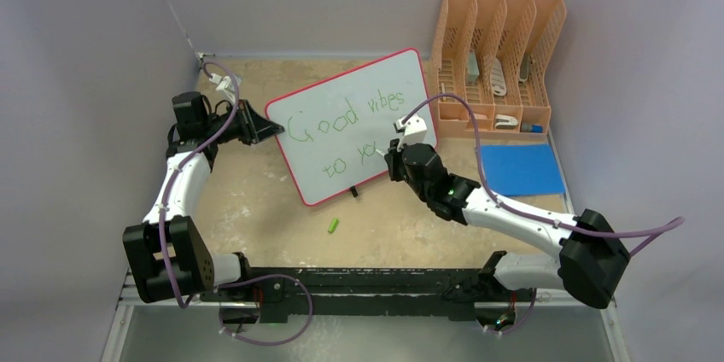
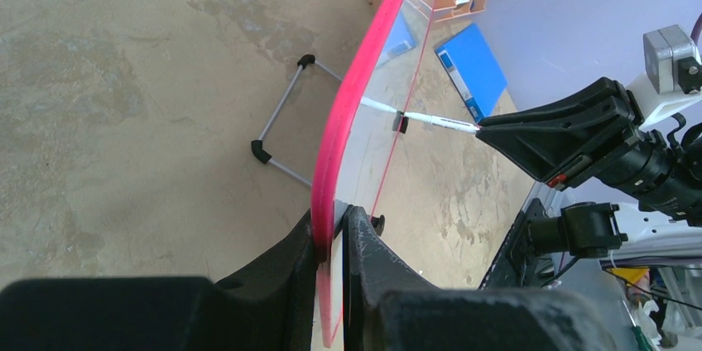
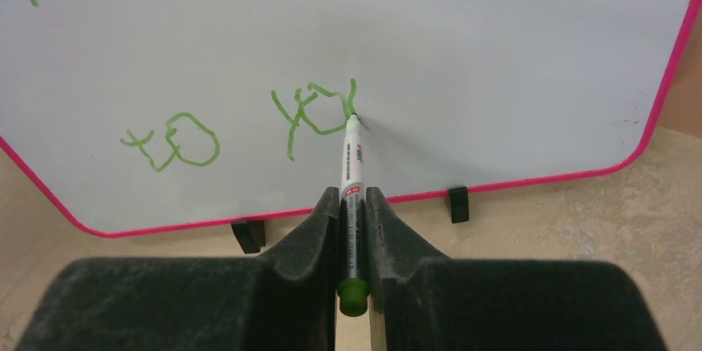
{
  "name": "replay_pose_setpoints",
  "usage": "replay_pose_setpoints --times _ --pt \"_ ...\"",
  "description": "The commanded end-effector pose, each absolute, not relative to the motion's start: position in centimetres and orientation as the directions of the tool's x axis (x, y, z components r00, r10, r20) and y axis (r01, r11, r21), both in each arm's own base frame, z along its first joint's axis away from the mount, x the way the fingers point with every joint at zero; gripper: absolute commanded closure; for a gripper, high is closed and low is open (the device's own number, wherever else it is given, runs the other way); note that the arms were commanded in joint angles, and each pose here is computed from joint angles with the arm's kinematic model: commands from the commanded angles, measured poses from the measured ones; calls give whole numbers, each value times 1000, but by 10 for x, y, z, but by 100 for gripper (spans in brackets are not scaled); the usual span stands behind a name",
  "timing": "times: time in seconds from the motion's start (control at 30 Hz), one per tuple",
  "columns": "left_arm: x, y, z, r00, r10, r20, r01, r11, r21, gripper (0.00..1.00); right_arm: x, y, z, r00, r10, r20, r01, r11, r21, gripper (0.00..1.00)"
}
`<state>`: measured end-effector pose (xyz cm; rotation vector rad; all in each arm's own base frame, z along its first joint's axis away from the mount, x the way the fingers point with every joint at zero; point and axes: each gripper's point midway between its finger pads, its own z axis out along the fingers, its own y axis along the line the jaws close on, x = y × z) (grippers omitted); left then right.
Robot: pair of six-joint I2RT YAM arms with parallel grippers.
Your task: Write a sentence on the whiteboard
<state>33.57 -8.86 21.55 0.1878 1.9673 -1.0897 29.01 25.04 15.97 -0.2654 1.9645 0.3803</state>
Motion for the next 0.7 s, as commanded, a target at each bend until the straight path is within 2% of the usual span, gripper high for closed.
replay_pose_setpoints --times 0.0,0.67 --pt "344 -82 215 -599 -254 -759 470 656 -591 100 289 242 156 -417 -9 -909 -323 936 139 100" --pt "344 -82 215 -599 -254 -760 472 655 -591 100 292 233 155 -417 -11 -909 -274 955 114 100"
